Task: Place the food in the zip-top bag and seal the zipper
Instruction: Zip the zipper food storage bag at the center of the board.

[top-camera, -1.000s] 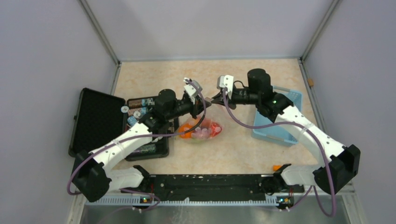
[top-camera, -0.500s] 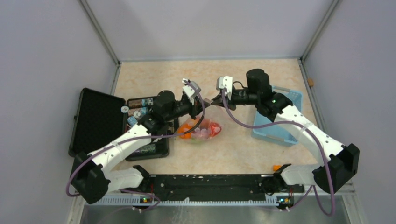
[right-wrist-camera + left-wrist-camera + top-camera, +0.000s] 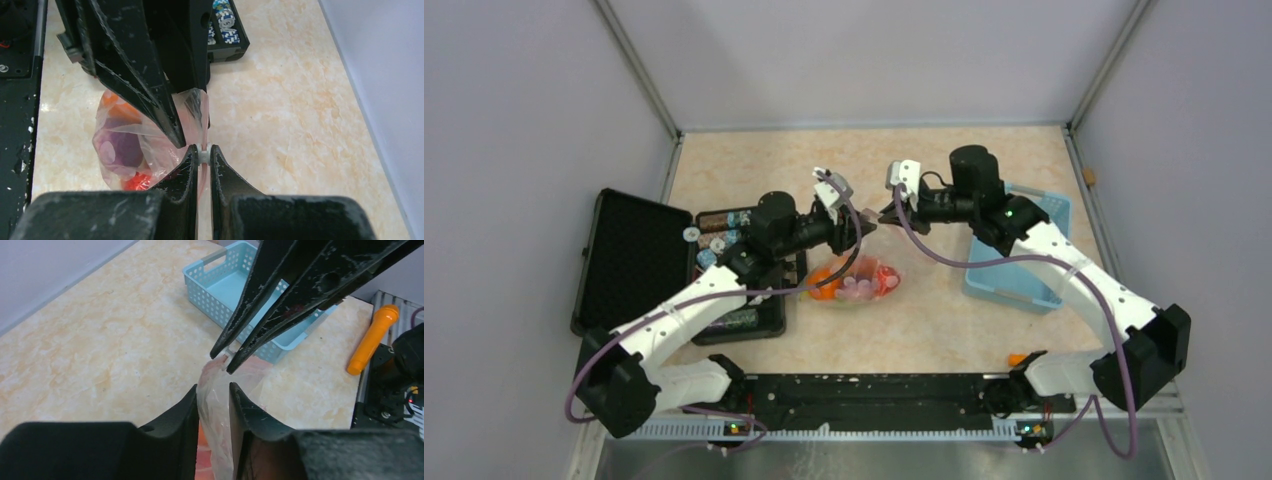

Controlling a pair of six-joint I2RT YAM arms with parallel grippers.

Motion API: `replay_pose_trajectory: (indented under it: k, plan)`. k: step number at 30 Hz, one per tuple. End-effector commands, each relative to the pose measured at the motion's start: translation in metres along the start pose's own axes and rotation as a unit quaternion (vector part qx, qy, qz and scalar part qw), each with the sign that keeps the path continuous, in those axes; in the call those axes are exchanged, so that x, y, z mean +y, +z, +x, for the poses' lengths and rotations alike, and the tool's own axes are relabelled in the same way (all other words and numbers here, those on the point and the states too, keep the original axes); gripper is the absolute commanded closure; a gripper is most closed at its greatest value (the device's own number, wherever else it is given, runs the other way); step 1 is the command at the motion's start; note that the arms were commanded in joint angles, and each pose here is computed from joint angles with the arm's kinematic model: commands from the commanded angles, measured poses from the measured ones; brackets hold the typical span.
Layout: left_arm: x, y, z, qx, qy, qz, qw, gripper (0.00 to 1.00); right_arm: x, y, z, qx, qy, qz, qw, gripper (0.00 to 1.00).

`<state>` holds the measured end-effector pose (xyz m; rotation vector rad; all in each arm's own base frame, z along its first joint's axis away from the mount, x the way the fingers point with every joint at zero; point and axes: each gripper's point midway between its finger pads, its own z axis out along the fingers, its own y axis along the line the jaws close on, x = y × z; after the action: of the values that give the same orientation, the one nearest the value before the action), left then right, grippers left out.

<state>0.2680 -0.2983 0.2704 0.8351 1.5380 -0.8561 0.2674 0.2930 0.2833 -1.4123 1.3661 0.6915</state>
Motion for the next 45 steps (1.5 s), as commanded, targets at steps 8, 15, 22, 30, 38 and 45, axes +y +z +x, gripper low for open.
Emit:
replay_pose_trajectory:
  k: [8,15,22,30,38,45]
  plan:
    - [-0.020,0.012,-0.010,0.022,0.018,0.089,0.996,0.76,0.000,-0.005,0.000,0.003,0.007,0.004,1.000,1.00]
    - [-0.020,0.012,-0.015,0.015,0.026,0.088,0.996,1.00,-0.001,-0.005,0.006,0.014,0.007,0.008,1.000,1.00]
    - [-0.015,0.002,-0.035,-0.027,0.036,0.057,0.997,0.69,0.000,-0.005,0.005,0.016,0.006,0.004,1.000,1.00]
    - [-0.019,0.007,-0.037,-0.022,0.015,0.070,0.997,0.88,0.002,-0.004,0.003,0.009,0.004,-0.003,1.000,1.00]
    - [-0.026,0.013,-0.019,0.027,0.012,0.105,0.994,0.81,0.002,-0.006,0.002,0.007,0.001,0.000,1.000,1.00]
    - [-0.025,0.014,-0.018,0.028,0.009,0.104,0.994,1.00,0.003,-0.005,0.003,0.005,0.005,-0.002,1.000,1.00]
